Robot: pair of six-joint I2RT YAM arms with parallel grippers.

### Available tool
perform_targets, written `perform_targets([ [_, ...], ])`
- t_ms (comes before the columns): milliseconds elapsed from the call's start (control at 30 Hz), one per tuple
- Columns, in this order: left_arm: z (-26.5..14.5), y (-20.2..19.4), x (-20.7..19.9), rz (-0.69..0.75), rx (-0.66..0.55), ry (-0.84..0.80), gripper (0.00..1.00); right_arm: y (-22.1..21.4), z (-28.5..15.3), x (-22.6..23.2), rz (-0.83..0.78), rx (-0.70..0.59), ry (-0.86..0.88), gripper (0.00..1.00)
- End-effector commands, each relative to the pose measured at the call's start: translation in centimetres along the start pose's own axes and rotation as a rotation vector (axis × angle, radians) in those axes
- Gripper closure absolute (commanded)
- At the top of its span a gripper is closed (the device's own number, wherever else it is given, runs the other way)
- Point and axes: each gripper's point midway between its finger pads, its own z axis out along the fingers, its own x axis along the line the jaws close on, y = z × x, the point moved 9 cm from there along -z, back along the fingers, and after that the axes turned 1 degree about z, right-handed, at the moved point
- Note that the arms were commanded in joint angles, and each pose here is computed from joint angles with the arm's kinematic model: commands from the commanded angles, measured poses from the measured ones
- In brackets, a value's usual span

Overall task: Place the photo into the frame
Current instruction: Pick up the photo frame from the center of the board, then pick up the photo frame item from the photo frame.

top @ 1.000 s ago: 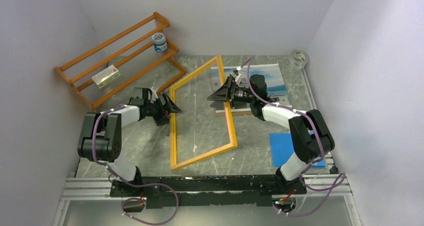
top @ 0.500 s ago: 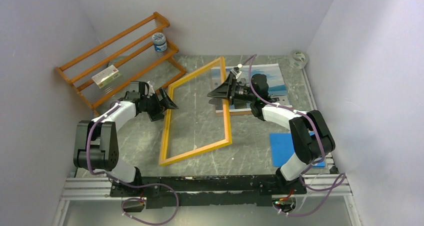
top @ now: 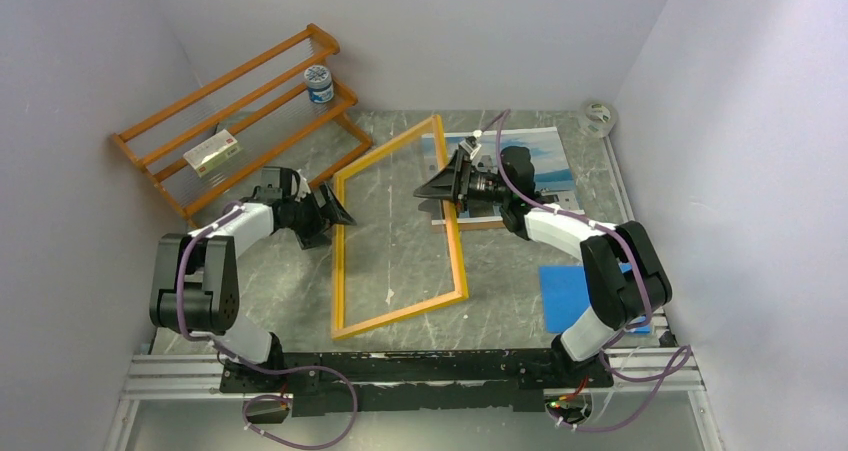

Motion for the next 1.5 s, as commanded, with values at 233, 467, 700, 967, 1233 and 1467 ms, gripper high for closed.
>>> perform_targets([
  [233,0.4,0.2,0.4,-0.013,0.023,0.05,0.06,1.1,0.0,3.3,-0.126,-0.05,-0.038,0.16],
  [467,-2.1,1.3,0.5,0.008,-0.044,0.283,0.06,1.7,-0.5,4.8,-0.115,-0.081,-0.042,0.14],
  [700,-5.3,2.8,-2.7,0.066,-0.152,0.191,0.06,2.1,-0.4,6.7,-0.063,-0.085,0.019,0.19],
  [967,-9.1,3.2,-10.1,0.247,-0.183,-0.28,0.06,2.6,-0.3,8.0,-0.005,-0.097,0.072,0.21],
  [1233,-10.5,1.9,-16.0,0.378,-0.174,-0.414,0.06,2.8,-0.1,8.5,0.089,-0.131,0.097,0.15],
  [1467,-10.9,-0.5,-20.0,0.432,-0.185,-0.447,0.06,2.9,0.1,8.3,0.22,-0.174,0.112,0.14],
])
